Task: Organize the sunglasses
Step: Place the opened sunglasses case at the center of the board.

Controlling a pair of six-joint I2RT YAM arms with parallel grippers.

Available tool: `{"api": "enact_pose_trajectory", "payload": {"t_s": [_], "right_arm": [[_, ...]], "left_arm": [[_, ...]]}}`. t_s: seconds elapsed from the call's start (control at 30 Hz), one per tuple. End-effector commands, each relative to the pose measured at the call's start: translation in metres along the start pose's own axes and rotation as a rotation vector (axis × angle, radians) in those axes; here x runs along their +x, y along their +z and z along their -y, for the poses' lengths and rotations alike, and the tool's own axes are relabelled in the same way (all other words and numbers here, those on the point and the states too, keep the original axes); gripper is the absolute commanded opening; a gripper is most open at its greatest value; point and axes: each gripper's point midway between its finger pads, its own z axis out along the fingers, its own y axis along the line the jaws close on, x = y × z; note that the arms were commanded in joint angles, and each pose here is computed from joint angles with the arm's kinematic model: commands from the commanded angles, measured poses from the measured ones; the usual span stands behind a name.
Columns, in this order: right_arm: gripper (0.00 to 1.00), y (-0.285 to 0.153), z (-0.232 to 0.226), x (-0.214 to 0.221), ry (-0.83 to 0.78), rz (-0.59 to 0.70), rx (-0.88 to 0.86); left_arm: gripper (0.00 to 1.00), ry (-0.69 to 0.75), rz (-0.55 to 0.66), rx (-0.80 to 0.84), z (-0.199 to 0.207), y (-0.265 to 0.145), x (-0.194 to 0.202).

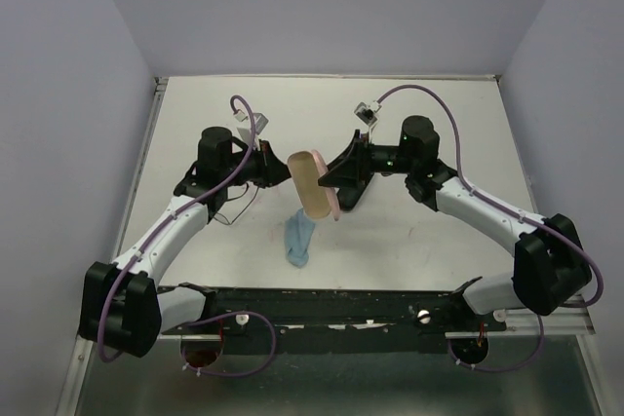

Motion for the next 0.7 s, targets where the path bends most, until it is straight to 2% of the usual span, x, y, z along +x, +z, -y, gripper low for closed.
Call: {"api": "enact_pose_trajectory", "payload": {"t_s": [0.0, 0.07, 0.13, 0.2, 0.4, 0.5, 0.67], "right_arm": [[0.01, 0.006, -0.001, -0.011, 0.001, 0.018, -0.022], [0.01, 0.007, 0.009, -0.014, 0.027, 0.038, 0.019], [0.01, 0.006, 0.016, -0.017, 0.049, 0.056, 0.048], [0.01, 0.006, 0.023, -0.016, 0.069, 0.061, 0.067], [0.01, 0.001, 0.043, -0.020, 0.198, 0.111, 0.097], [0.01, -0.001, 0.055, -0.019, 0.291, 0.109, 0.103], [0.01, 0.004, 0.122, -0.006, 0.447, 0.078, 0.338]], "left_arm": [[0.23, -0.010, 0.019, -0.002, 0.004, -0.002, -0.010], [0.34, -0.013, 0.026, -0.002, 0.006, -0.005, -0.010], [0.55, -0.025, 0.037, -0.041, 0.002, -0.009, -0.010], [0.68, -0.045, 0.060, -0.118, -0.007, -0.014, -0.011], [0.85, -0.101, 0.162, -0.361, -0.037, -0.038, -0.019], [0.99, -0.108, 0.163, -0.351, -0.032, -0.042, -0.018], [0.99, -0.129, 0.188, -0.354, -0.032, -0.046, -0.014]]}}
